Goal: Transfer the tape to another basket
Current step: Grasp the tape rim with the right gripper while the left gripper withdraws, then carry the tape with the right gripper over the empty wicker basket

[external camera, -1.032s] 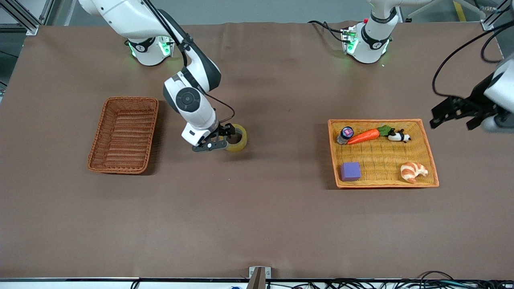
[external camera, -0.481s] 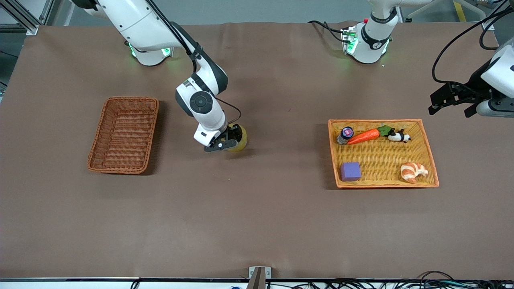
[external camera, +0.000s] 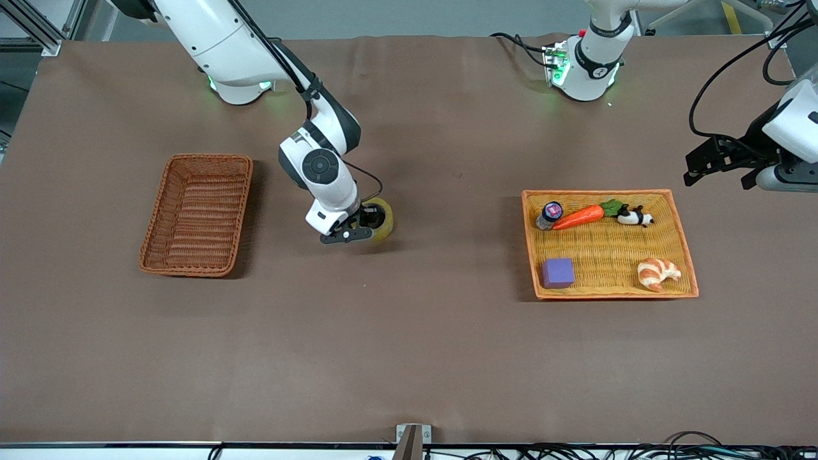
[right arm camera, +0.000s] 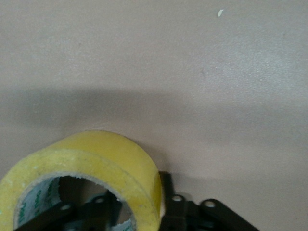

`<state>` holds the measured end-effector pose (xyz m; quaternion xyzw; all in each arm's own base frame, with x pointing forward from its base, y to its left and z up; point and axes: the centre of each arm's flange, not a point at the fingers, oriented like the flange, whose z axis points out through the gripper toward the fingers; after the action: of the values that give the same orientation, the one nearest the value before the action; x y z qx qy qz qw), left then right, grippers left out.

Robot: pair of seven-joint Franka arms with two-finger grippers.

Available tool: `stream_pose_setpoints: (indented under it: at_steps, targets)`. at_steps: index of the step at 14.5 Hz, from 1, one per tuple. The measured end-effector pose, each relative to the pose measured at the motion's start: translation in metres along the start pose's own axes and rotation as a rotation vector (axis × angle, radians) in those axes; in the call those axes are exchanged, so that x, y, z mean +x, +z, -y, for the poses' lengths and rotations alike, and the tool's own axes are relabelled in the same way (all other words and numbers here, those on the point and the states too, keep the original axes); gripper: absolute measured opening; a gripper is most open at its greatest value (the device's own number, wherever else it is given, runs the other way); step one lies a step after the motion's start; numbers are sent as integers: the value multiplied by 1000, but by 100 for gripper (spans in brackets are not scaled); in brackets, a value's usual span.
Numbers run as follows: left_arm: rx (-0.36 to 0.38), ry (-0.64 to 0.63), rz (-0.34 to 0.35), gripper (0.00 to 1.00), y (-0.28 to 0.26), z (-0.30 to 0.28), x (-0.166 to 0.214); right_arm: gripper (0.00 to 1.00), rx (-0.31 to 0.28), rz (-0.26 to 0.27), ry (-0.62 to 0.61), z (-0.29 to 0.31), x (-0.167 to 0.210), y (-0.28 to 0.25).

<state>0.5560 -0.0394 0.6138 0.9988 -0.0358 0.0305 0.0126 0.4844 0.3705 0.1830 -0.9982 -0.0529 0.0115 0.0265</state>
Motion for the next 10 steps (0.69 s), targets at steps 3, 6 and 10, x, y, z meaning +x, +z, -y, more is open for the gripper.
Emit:
stream_pose_setpoints:
  at_steps: [3,6,10]
  targets:
    - [3,-2,2,100,1,2,0,22,-34,39,24,-1,9,-12]
    - [4,-3,4,100,2,2,0,22,-85,67,76,-25,35,-83]
    - [4,-4,7,100,3,3,0,22,-136,80,64,-130,52,-203]
